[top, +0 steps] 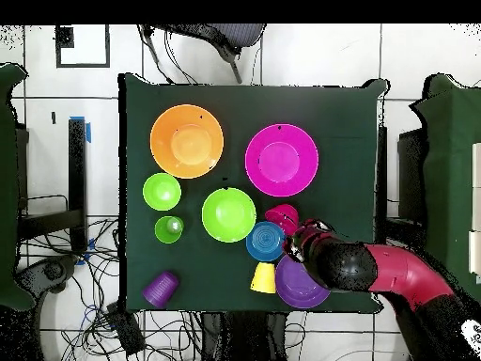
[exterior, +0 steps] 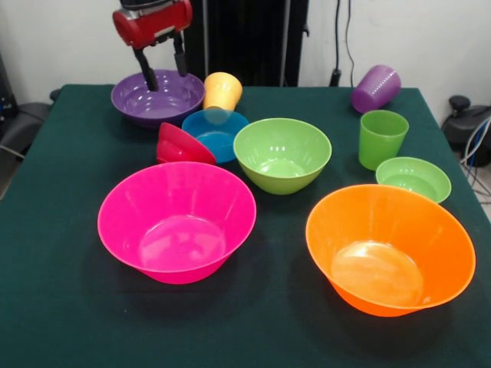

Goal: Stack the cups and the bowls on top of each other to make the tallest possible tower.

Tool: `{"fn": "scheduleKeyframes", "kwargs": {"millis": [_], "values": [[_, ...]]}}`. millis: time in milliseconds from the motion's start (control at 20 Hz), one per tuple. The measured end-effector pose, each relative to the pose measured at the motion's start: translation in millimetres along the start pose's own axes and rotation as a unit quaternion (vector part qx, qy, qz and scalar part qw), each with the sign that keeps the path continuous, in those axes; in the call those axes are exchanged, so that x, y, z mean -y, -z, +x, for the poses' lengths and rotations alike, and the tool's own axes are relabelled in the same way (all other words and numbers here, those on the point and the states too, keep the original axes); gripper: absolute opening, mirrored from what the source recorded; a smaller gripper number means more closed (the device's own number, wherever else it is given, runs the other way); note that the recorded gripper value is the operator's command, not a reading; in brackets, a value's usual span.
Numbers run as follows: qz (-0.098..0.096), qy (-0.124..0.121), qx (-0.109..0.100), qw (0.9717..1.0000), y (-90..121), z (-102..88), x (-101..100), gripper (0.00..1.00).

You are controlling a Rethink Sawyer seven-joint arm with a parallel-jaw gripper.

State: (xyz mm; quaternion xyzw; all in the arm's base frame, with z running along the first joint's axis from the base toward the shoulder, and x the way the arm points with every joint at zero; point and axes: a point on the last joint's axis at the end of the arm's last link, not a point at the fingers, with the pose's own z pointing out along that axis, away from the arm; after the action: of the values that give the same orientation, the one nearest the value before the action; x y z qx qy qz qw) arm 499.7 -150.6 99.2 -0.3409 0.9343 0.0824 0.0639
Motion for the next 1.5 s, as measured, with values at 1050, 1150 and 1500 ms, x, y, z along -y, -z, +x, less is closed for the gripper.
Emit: {"fn": "scheduleKeyframes", "kwargs": {"millis": [1050,1150,1500], "values": [[-0.039,0.007,0.025,0.9989,-30,-0.7,-16,1.00],[-0.032,0.010,0.034,0.9989,-26,-5.1,-12,1.00],[-0.022,0.025,0.042,0.9986,-18,-18.2,-10,1.00]]}}
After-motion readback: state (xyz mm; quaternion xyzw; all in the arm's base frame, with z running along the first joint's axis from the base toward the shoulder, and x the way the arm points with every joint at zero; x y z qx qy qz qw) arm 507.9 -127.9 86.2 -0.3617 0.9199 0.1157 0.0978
